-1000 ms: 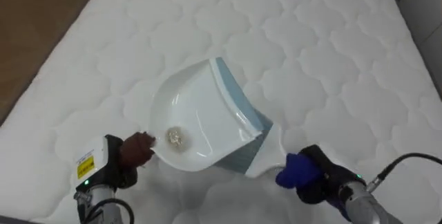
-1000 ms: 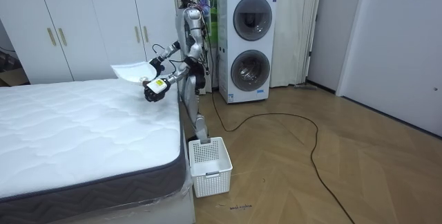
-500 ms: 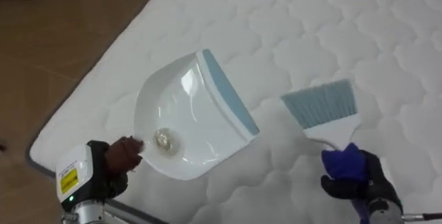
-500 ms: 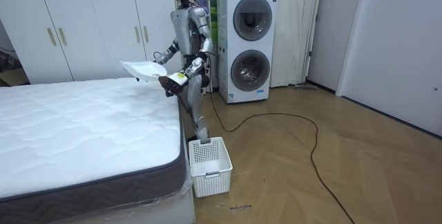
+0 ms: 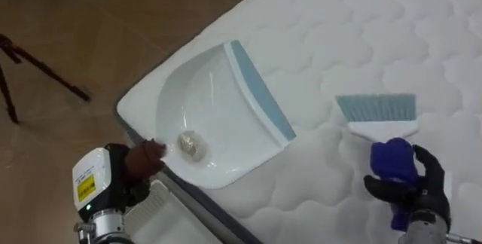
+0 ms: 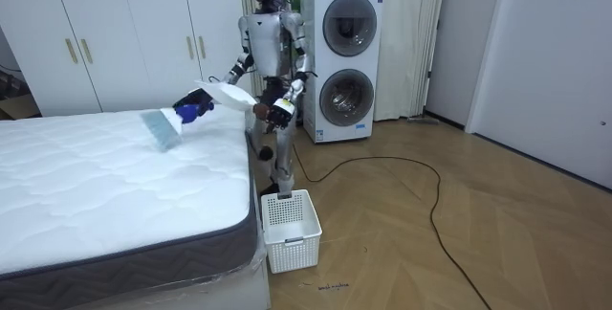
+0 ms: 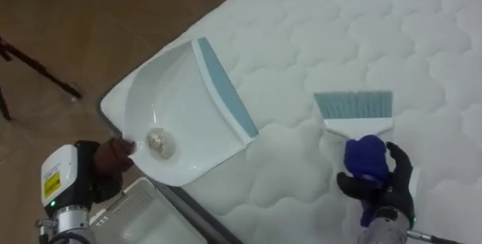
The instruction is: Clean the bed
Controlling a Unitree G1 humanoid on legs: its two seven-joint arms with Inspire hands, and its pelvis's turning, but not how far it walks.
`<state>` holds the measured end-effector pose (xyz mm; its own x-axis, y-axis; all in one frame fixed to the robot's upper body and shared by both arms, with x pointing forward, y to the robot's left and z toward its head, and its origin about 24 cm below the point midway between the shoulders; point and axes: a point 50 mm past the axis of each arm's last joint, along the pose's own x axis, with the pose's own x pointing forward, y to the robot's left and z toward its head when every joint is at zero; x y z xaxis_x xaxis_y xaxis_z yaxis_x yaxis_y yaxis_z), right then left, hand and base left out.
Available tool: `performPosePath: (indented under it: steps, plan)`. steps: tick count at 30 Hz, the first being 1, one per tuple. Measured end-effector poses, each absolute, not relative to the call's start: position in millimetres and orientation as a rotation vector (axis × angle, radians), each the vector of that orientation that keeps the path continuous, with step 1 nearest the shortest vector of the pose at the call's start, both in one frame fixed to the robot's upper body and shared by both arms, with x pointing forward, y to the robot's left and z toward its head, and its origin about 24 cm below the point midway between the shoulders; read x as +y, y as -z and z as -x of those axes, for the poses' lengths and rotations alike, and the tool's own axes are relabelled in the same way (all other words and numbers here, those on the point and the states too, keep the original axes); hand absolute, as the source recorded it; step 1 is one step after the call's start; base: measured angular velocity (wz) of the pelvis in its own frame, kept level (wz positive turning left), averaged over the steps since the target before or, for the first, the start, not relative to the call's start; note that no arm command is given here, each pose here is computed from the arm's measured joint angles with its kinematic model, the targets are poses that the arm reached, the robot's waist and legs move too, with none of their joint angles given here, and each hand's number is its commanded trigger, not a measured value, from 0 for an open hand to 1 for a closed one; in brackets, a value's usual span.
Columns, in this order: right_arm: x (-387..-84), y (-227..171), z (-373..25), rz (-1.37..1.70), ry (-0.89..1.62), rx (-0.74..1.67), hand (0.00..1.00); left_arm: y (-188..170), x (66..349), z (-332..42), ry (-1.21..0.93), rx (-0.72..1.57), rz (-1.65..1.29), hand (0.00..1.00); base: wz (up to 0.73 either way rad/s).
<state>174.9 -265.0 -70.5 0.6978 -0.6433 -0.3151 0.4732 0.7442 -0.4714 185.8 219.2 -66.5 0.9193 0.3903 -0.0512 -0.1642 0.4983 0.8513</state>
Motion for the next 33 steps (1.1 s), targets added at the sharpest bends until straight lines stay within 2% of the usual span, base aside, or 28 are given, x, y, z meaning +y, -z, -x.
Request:
performPosePath:
  steps: [11, 16, 22, 33]
  plan:
    - [-264, 57, -183, 0.364, 0.716, 0.373, 0.0, 56, 229, -193, -0.383, 0.185, -0.991, 1.0, 0.54]
    - [-272, 49, -181, 0.391, 0.809, 0.328, 0.0, 57, 218, -194, -0.345, 0.158, -0.961, 1.0, 0.83]
    - [-254, 50, -189, 0.356, 0.694, 0.324, 0.0, 56, 221, -195, -0.342, 0.154, -0.975, 1.0, 0.44]
    - [-254, 57, -191, 0.362, 0.659, 0.343, 0.0, 64, 227, -194, -0.349, 0.215, -0.989, 1.0, 0.4]
